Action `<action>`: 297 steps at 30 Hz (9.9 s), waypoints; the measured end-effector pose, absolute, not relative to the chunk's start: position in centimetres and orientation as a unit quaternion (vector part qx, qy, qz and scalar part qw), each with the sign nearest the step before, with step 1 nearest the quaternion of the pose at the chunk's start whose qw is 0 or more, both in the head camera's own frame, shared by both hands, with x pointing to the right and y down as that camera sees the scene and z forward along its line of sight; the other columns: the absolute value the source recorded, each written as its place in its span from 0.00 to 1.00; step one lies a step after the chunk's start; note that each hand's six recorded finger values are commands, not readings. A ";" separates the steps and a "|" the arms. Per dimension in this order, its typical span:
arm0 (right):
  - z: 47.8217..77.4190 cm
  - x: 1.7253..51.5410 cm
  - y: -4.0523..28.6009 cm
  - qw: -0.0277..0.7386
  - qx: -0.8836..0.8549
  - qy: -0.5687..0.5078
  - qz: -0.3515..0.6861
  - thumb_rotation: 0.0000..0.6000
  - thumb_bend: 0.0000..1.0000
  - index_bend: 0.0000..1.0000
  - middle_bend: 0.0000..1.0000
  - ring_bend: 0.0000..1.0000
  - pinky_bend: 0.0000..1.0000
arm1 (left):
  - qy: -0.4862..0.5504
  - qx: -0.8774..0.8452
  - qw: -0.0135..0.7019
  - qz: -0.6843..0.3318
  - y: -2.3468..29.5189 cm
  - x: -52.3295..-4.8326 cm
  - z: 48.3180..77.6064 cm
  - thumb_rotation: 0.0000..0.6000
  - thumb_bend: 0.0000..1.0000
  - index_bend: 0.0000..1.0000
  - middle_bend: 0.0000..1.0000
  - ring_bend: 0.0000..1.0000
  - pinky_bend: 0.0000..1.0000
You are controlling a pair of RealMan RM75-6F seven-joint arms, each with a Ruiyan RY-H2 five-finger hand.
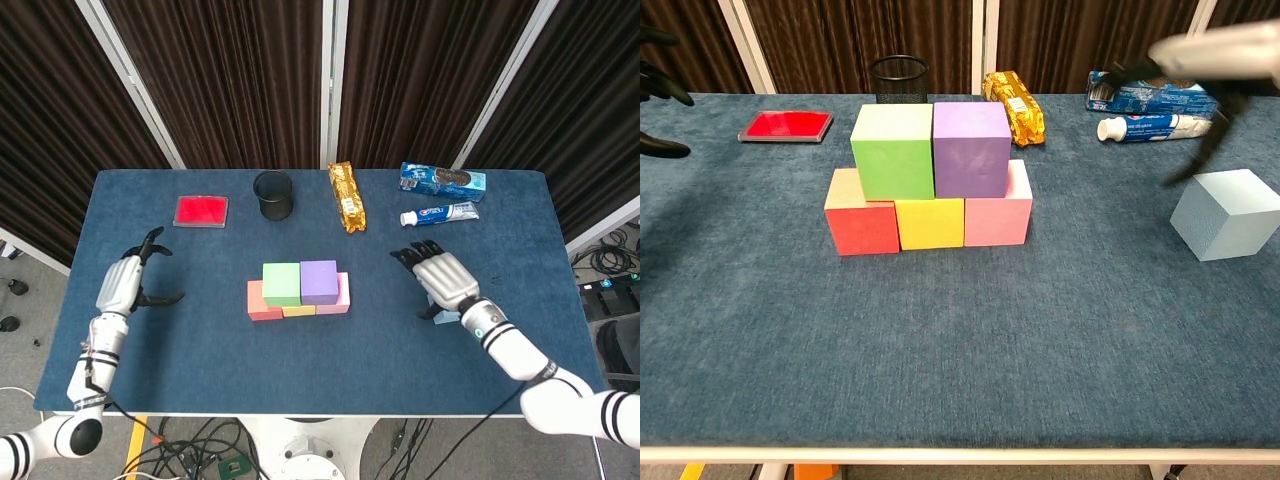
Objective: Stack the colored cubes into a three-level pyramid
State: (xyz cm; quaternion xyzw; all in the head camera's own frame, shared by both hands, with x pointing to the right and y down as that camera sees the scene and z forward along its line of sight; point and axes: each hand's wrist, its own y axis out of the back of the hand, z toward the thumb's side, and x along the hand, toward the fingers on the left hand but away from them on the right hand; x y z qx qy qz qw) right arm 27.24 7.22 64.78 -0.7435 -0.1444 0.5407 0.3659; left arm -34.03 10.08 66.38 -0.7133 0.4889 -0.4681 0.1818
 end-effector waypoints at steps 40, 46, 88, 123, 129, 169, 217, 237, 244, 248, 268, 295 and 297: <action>64.5 32.5 8.2 0.423 -0.675 -0.168 0.580 1.00 0.16 0.00 0.57 0.05 0.00 | 0.500 -0.703 0.188 -0.469 9.7 -33.8 67.2 1.00 0.09 0.04 0.29 0.17 0.15; 59.8 30.9 6.6 0.429 -0.684 -0.221 0.547 1.00 0.16 0.00 0.58 0.05 0.00 | 0.521 -0.668 0.212 -0.487 10.3 -36.8 65.7 1.00 0.09 0.04 0.29 0.17 0.15; 63.6 14.0 3.7 0.113 -0.864 -0.464 0.160 1.00 0.12 0.00 0.56 0.08 0.00 | 0.551 -0.605 0.275 -0.505 11.8 -42.6 65.8 1.00 0.07 0.04 0.29 0.17 0.15; 68.6 12.8 6.0 0.043 -0.865 -0.486 0.118 1.00 0.10 0.00 0.53 0.08 0.00 | 0.560 -0.592 0.295 -0.500 12.4 -44.1 66.2 1.00 0.06 0.04 0.29 0.17 0.15; 68.9 12.7 6.2 0.044 -0.866 -0.484 0.119 1.00 0.08 0.00 0.48 0.06 0.00 | 0.560 -0.590 0.294 -0.501 12.6 -44.4 66.2 1.00 0.06 0.04 0.29 0.17 0.15; 56.8 11.3 -1.1 0.280 -0.868 -0.246 0.328 1.00 0.00 0.00 0.11 0.00 0.00 | 0.568 -0.614 0.246 -0.490 11.9 -43.5 65.0 1.00 0.06 0.04 0.28 0.17 0.15; 55.4 4.5 -1.2 0.363 -0.821 -0.150 0.413 1.00 0.09 0.00 0.52 0.01 0.00 | 0.560 -0.621 0.242 -0.492 12.1 -43.1 65.2 1.00 0.06 0.04 0.28 0.17 0.15; 55.9 4.4 -0.8 0.349 -0.825 -0.162 0.414 1.00 0.10 0.00 0.54 0.01 0.00 | 0.556 -0.623 0.240 -0.495 12.3 -43.3 65.5 1.00 0.06 0.04 0.28 0.17 0.15; 56.1 4.4 -0.9 0.350 -0.823 -0.159 0.418 1.00 0.10 0.00 0.54 0.01 0.00 | 0.557 -0.623 0.239 -0.495 12.3 -43.4 65.5 1.00 0.06 0.04 0.28 0.17 0.15; 56.2 4.4 -0.9 0.349 -0.824 -0.158 0.417 1.00 0.10 0.00 0.54 0.01 0.00 | 0.556 -0.624 0.239 -0.495 12.3 -43.3 65.5 1.00 0.06 0.04 0.28 0.17 0.15; 56.6 4.3 -1.0 0.349 -0.827 -0.146 0.417 1.00 0.14 0.00 0.54 0.01 0.00 | 0.546 -0.625 0.245 -0.501 12.3 -43.4 65.9 1.00 0.06 0.04 0.27 0.17 0.14; 56.8 4.6 -1.0 0.339 -0.835 -0.138 0.412 1.00 0.05 0.00 0.17 0.00 0.00 | 0.546 -0.625 0.247 -0.500 12.0 -43.3 65.9 1.00 0.06 0.04 0.27 0.17 0.14; 56.7 4.6 -1.1 0.338 -0.836 -0.140 0.409 1.00 0.04 0.00 0.16 0.00 0.00 | 0.547 -0.625 0.246 -0.499 11.9 -43.3 65.9 1.00 0.06 0.04 0.27 0.17 0.14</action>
